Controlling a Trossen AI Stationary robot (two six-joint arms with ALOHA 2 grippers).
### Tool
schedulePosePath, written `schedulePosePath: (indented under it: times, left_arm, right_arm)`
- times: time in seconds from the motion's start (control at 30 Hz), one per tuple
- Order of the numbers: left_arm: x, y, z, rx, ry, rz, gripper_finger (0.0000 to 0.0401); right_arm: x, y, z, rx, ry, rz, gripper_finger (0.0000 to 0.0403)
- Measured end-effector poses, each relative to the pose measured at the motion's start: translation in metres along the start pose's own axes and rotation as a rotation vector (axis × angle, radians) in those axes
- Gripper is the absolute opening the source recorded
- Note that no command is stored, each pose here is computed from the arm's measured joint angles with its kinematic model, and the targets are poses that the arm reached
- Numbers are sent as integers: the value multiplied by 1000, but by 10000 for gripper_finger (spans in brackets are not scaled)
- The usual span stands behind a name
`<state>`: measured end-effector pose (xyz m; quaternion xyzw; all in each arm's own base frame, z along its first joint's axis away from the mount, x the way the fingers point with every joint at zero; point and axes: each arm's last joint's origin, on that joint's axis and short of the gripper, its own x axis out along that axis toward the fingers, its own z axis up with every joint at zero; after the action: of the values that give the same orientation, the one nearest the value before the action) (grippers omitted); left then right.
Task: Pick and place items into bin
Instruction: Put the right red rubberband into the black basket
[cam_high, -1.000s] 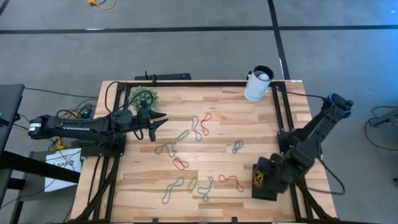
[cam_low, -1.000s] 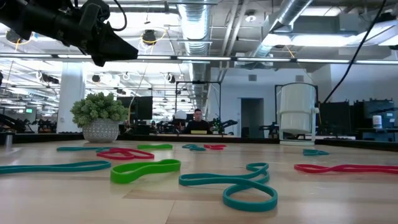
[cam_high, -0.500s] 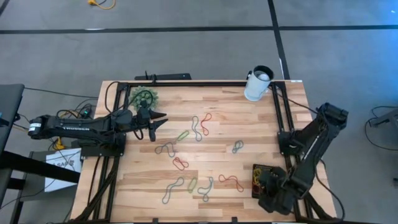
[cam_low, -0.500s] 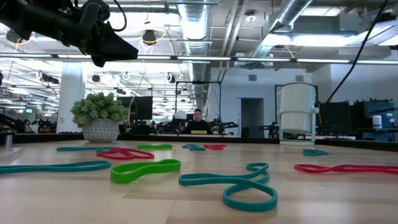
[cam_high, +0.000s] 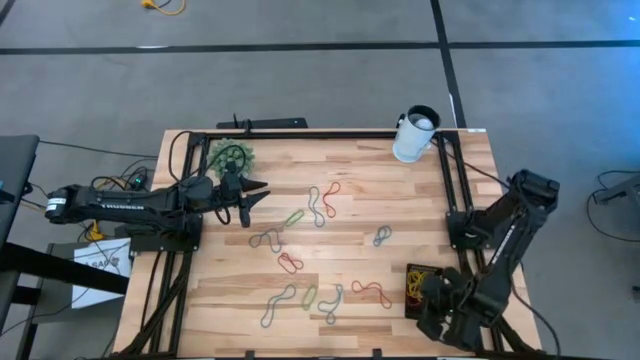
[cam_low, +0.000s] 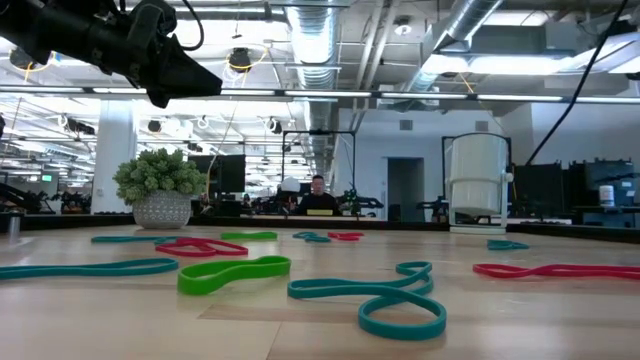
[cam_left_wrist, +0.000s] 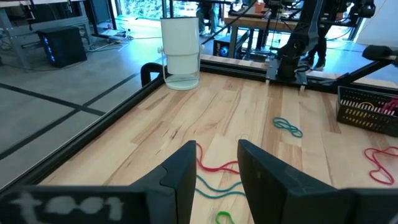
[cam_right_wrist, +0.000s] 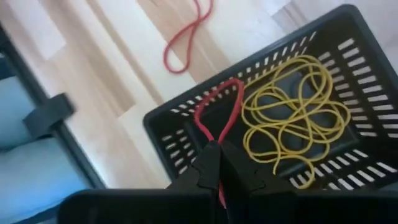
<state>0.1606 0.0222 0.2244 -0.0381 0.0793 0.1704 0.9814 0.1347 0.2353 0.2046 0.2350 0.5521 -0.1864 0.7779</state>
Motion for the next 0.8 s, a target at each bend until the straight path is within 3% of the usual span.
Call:
schedulePosePath:
  times: [0.3, 0.5, 0.8]
  left_arm:
    - [0, 0, 0, 0, 0, 0, 109]
    - [0, 0, 0, 0, 0, 0, 109]
    - [0, 0, 0, 0, 0, 0, 109]
  right_arm:
    - [21, 2, 2, 27, 160, -120, 36]
    - [14, 0, 10, 22, 159, -87, 64]
    - [-10, -8, 25, 44, 159, -7, 69]
